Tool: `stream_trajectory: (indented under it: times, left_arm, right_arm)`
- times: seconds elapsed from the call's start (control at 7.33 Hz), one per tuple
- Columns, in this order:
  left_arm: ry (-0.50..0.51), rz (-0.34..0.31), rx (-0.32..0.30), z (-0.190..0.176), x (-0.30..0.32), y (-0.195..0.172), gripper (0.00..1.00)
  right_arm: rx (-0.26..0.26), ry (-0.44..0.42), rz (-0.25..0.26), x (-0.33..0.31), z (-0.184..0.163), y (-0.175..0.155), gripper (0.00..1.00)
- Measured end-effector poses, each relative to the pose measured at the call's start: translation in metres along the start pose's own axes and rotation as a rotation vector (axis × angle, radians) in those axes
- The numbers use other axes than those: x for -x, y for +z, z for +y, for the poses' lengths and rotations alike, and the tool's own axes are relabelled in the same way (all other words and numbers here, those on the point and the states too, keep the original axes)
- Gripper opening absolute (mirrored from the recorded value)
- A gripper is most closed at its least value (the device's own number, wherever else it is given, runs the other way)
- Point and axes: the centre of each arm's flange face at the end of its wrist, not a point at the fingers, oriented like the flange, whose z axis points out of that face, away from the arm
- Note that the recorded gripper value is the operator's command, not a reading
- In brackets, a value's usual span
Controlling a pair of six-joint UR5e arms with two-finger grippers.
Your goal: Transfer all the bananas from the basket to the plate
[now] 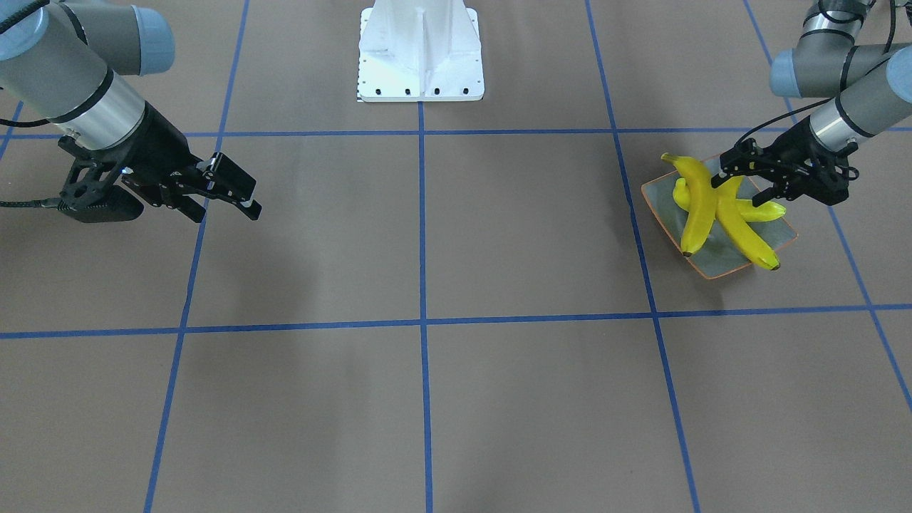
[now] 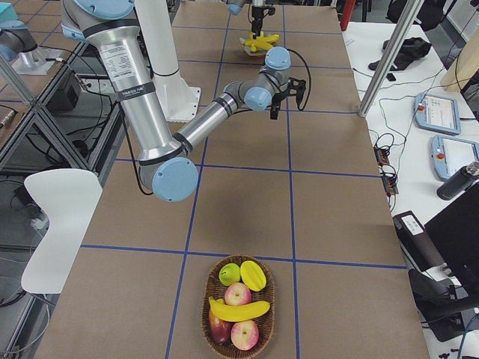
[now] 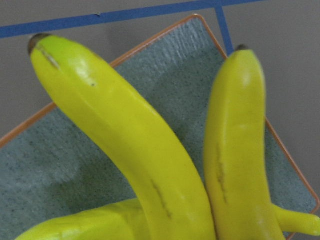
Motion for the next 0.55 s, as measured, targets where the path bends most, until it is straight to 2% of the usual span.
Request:
stream_trajectory:
  times: [0.27, 0.55]
  left_arm:
    - [-0.012, 0.031, -0.015, -0.003, 0.003, -0.021, 0.99]
    - [-0.018, 0.034, -0.034, -0.009, 0.003, -0.03, 0.99]
  right_arm:
    - [0.0, 0.0, 0.001, 0.0, 0.0, 0.0, 1.0]
    - [-0.005, 0.006, 0.011, -0.012, -0.003, -0.002, 1.0]
